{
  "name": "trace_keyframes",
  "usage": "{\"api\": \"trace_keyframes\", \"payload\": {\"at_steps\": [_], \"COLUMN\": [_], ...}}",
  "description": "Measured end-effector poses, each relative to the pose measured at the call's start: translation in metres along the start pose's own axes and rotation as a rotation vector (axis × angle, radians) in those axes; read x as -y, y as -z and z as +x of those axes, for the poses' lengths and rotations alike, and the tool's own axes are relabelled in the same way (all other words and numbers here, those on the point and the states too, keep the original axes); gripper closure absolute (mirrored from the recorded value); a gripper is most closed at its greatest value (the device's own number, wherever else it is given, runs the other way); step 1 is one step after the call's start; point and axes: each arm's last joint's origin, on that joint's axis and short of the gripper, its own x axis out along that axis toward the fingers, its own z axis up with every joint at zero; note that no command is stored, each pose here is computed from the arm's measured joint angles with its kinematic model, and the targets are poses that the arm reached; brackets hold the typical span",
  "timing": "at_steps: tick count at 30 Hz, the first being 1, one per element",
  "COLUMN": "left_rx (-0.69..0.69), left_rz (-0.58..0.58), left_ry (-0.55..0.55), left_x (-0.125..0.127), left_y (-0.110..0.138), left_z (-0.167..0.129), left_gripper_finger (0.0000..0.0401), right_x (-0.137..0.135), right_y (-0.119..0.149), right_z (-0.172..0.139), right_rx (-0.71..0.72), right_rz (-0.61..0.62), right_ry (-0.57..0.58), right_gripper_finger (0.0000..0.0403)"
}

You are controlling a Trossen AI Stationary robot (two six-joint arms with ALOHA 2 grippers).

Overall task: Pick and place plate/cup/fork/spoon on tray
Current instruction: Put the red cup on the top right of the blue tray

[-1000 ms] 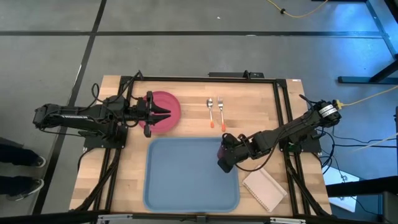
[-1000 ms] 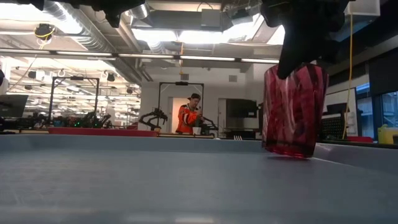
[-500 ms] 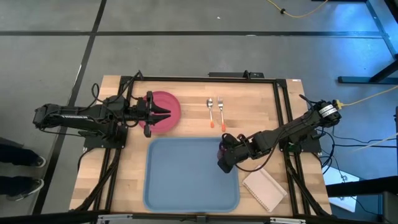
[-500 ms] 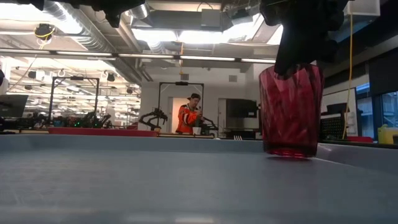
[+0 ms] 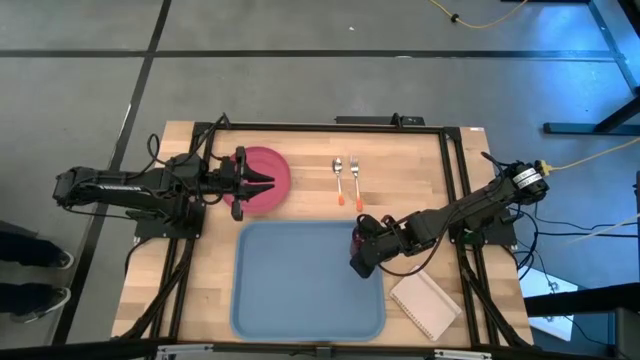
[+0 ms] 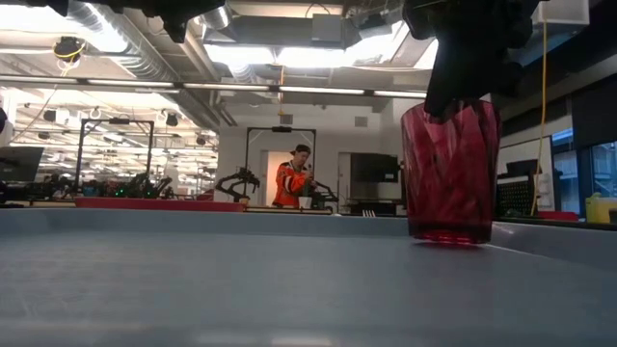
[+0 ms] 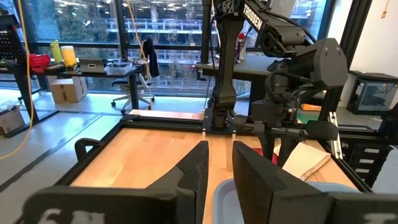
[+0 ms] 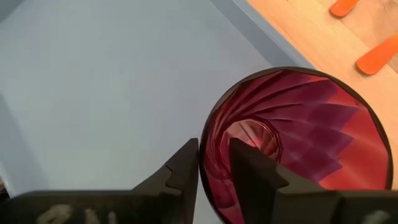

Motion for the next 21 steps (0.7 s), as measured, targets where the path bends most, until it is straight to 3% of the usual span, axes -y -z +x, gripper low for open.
{"api": "trace_keyframes", "payload": {"at_steps": [21], "left_rx": [0.000], "left_rz": [0.000], "left_ry": [0.000], "left_x": [-0.0001], "left_y": [0.0000], "left_z": [0.0001], "left_gripper_finger": [0.0335], "right_x": [-0.0010], "right_y": [-0.0100], "right_z": [-0.0054], "right_rx": [0.037], "right_rz": [-0.022], "right_ry": [-0.054], "right_gripper_finger": [0.0311]}}
